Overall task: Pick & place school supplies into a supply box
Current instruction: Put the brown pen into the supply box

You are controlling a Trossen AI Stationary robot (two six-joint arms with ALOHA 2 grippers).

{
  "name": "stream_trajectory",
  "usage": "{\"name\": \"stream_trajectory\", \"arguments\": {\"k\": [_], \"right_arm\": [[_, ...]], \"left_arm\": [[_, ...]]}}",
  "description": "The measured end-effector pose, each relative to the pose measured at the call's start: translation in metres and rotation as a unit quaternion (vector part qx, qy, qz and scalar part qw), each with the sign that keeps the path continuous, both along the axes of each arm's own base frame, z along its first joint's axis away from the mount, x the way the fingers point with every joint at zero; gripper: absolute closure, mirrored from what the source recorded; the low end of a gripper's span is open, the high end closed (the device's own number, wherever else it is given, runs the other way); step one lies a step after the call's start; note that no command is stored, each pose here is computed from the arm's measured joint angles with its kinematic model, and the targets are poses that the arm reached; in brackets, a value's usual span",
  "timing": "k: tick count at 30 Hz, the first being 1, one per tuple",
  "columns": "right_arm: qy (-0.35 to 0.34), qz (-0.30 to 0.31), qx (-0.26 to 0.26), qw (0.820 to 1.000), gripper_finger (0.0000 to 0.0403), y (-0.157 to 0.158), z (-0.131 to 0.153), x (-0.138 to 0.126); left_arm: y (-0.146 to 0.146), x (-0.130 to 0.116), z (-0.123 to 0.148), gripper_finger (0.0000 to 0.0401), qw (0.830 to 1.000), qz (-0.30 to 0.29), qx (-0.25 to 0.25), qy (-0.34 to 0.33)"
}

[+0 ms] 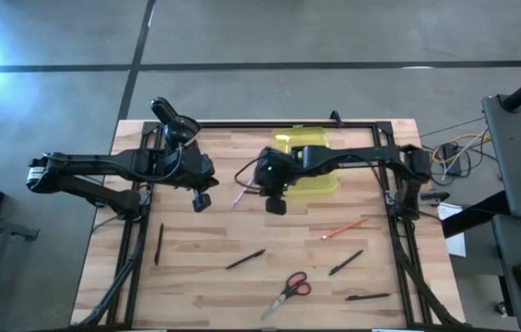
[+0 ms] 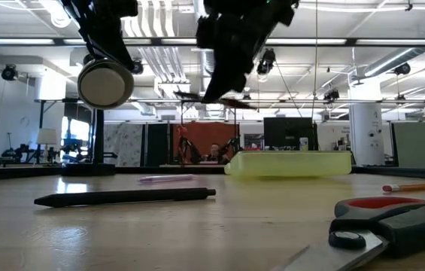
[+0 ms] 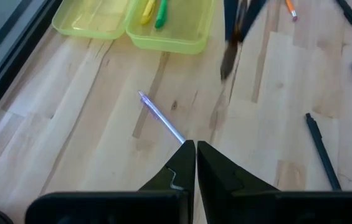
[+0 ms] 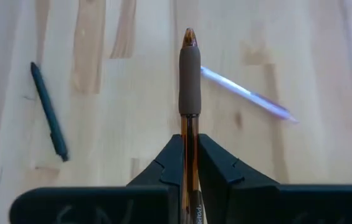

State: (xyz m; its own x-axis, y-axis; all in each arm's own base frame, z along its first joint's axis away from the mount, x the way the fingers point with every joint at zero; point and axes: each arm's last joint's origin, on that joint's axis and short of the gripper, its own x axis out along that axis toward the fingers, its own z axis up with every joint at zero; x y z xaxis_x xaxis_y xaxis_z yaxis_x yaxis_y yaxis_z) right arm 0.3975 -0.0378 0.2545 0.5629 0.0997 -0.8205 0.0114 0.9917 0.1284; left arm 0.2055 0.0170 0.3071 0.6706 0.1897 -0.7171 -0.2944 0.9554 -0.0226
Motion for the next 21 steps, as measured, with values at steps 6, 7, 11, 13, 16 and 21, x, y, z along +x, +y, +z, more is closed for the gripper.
{"name": "stream_trajectory", "arguments": {"k": [6, 7, 11, 13, 16, 21], "right_arm": [[-0.014, 0.008, -0.012, 1.0, 0.0385, -0.002, 0.041, -0.031], [-0.013, 0.007, -0.013, 1.0, 0.0385, -0.005, 0.046, -0.036], [0.012, -0.007, -0.015, 1.0, 0.0385, -0.018, 0.06, -0.059], [0.036, -0.002, -0.004, 0.999, 0.0385, -0.027, 0.062, -0.071], [0.073, -0.005, 0.002, 0.997, 0.0385, -0.041, 0.059, -0.083], [0.116, -0.002, -0.002, 0.993, 0.0385, -0.063, 0.05, -0.093]], "left_arm": [[0.0, 0.0, 0.0, 0.0401, 1.0, 0.0, 0.002, 0.0], [0.0, 0.0, 0.0, 0.0401, 1.0, 0.001, 0.002, 0.0], [0.0, 0.0, 0.0, 0.0401, 1.0, 0.001, 0.002, 0.0], [0.0, 0.0, 0.0, 0.0401, 1.0, 0.001, 0.002, 0.0], [0.0, 0.0, 0.0, 0.0401, 1.0, 0.001, 0.002, 0.0], [0.0, 0.0, 0.0, 0.0401, 1.0, 0.001, 0.002, 0.0]]}}
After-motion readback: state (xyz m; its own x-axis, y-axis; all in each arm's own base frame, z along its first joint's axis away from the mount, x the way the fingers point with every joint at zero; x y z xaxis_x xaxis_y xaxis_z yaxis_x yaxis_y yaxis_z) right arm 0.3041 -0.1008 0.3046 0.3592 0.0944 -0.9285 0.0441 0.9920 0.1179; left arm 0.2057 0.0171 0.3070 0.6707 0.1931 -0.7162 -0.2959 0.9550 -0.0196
